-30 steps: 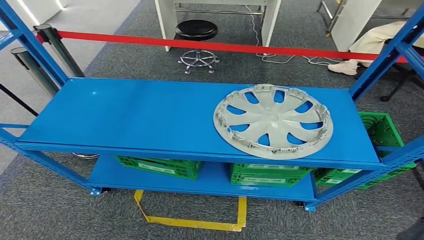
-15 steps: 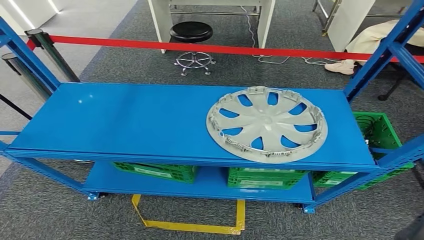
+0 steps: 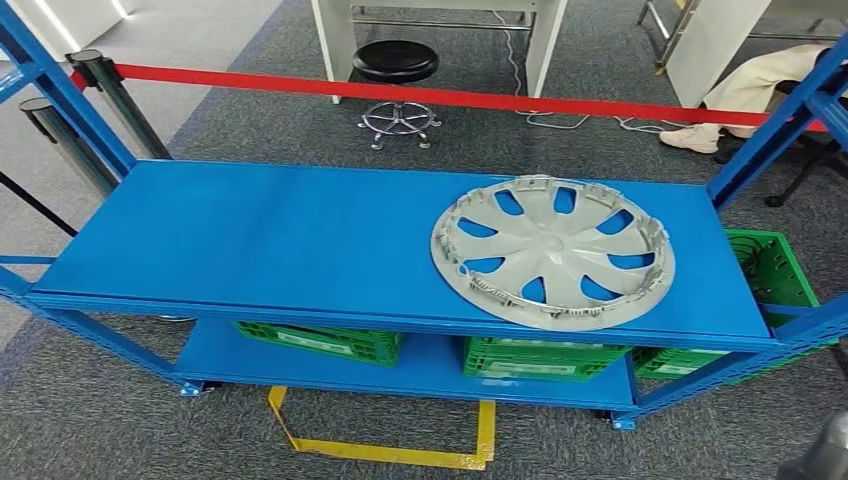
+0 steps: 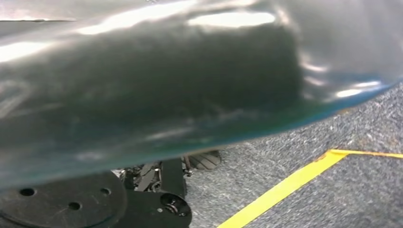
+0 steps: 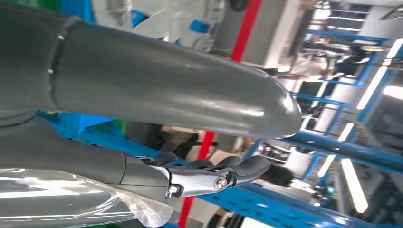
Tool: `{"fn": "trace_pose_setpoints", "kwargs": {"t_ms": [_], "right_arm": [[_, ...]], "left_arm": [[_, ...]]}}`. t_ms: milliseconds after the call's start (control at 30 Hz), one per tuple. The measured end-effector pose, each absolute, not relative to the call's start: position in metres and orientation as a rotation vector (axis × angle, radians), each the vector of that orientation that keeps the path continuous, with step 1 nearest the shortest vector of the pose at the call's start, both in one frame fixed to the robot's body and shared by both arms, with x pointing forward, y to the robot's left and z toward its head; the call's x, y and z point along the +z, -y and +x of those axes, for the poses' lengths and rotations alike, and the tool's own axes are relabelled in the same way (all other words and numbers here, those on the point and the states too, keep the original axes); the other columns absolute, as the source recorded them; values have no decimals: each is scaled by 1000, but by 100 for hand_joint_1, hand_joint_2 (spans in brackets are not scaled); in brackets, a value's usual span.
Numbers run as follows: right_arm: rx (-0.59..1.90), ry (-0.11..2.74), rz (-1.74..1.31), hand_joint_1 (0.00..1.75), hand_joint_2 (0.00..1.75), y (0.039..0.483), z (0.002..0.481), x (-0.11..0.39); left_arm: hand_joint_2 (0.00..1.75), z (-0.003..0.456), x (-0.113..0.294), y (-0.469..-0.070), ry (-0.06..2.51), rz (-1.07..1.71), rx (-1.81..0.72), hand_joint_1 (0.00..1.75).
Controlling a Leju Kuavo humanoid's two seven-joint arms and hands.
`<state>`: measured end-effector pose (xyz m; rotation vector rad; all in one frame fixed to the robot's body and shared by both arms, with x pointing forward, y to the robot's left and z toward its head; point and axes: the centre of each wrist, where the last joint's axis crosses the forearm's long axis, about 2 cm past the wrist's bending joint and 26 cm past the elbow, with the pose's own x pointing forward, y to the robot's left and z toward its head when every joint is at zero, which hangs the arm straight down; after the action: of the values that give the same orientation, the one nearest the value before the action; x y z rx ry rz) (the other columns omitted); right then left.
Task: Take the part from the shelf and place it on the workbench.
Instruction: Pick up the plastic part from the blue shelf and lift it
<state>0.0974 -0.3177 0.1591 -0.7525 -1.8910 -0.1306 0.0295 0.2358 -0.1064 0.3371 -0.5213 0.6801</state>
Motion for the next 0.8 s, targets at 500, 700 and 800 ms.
{"fn": "trace_pose_setpoints", "kwargs": {"t_ms": [500, 700, 800], "right_arm": [[105, 1759, -836, 0, 0, 359, 147, 145], [214, 1793, -826, 0, 0, 363, 167, 150], [255, 1796, -815, 0, 0, 363, 170, 149]], "left_arm": [[0, 35, -108, -248, 542, 302, 619, 0], [0, 36, -108, -248, 540, 297, 610, 0], [0, 36, -108, -248, 538, 295, 605, 0]]}}
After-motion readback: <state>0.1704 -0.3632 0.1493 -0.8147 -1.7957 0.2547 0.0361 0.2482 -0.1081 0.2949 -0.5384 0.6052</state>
